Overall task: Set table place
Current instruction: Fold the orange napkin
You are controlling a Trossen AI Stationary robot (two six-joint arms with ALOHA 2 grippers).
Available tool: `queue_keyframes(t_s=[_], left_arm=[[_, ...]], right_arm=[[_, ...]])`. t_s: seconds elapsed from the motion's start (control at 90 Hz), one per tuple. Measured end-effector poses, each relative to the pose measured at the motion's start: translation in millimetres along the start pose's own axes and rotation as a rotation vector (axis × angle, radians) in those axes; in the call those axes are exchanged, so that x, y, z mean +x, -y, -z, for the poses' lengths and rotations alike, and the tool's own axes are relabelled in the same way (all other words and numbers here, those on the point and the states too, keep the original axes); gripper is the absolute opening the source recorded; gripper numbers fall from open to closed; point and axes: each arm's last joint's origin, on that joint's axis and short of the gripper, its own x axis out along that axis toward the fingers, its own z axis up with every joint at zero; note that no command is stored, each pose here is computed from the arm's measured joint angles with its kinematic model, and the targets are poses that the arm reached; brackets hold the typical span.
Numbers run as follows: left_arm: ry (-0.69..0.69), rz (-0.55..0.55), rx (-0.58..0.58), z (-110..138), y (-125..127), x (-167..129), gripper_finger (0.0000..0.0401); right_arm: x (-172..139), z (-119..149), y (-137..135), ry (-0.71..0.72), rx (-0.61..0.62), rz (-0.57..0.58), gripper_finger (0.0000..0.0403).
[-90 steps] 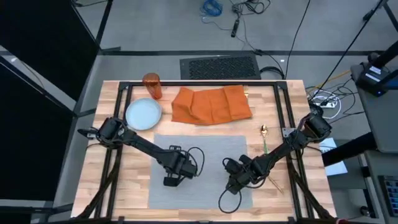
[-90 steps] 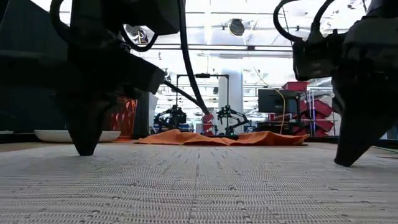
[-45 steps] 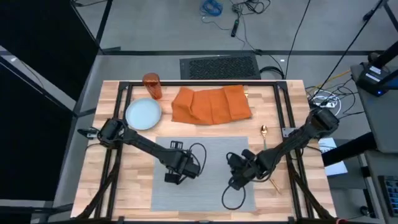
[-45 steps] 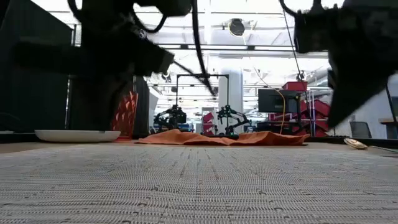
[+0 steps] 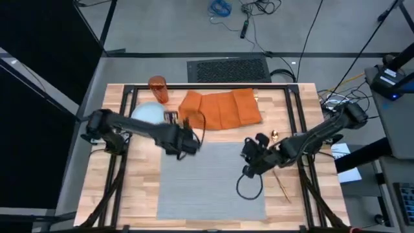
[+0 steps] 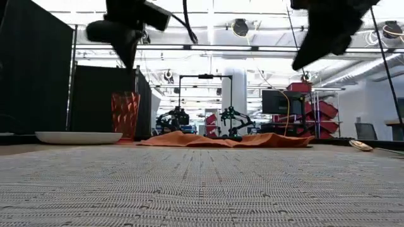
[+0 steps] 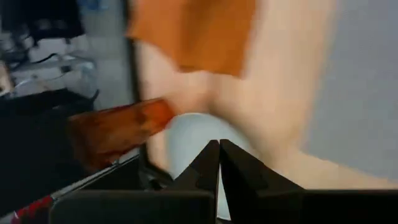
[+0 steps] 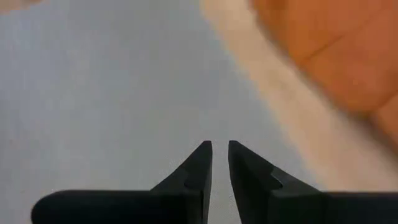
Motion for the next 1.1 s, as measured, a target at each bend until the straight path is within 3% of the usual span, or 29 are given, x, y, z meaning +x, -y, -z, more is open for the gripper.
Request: queue_keyframes(t_s=[0.211, 0.344, 0.444, 0.722, 1.1], left_arm=[[-0.021, -0.061, -0.17, 25.5, -74.0, 11.0, 0.0], [-0.008, -0.074, -0.261, 35.9, -105.1, 18.9, 0.0], [0.036, -0.091, -0.371, 36.6, -122.2, 24.5, 0.0], [0.014, -0.113, -0.329, 33.5, -142.5, 44.2, 0.0], [0.055, -0.128, -0.404, 22.8, -151.0, 56.0, 0.0]], right_arm=[[-4.3, -14.1, 25.7, 0.041, -0.21, 0.097, 0.0038], [-3.5, -23.0, 39.4, 0.061, -0.352, 0.172, 0.0038], [0.5, -31.7, 48.1, 0.098, -0.374, 0.254, 0.0038], [8.3, -52.5, 63.9, 0.17, -0.397, 0.321, 0.0038], [11.9, -63.7, 74.6, 0.214, -0.355, 0.353, 0.0038]])
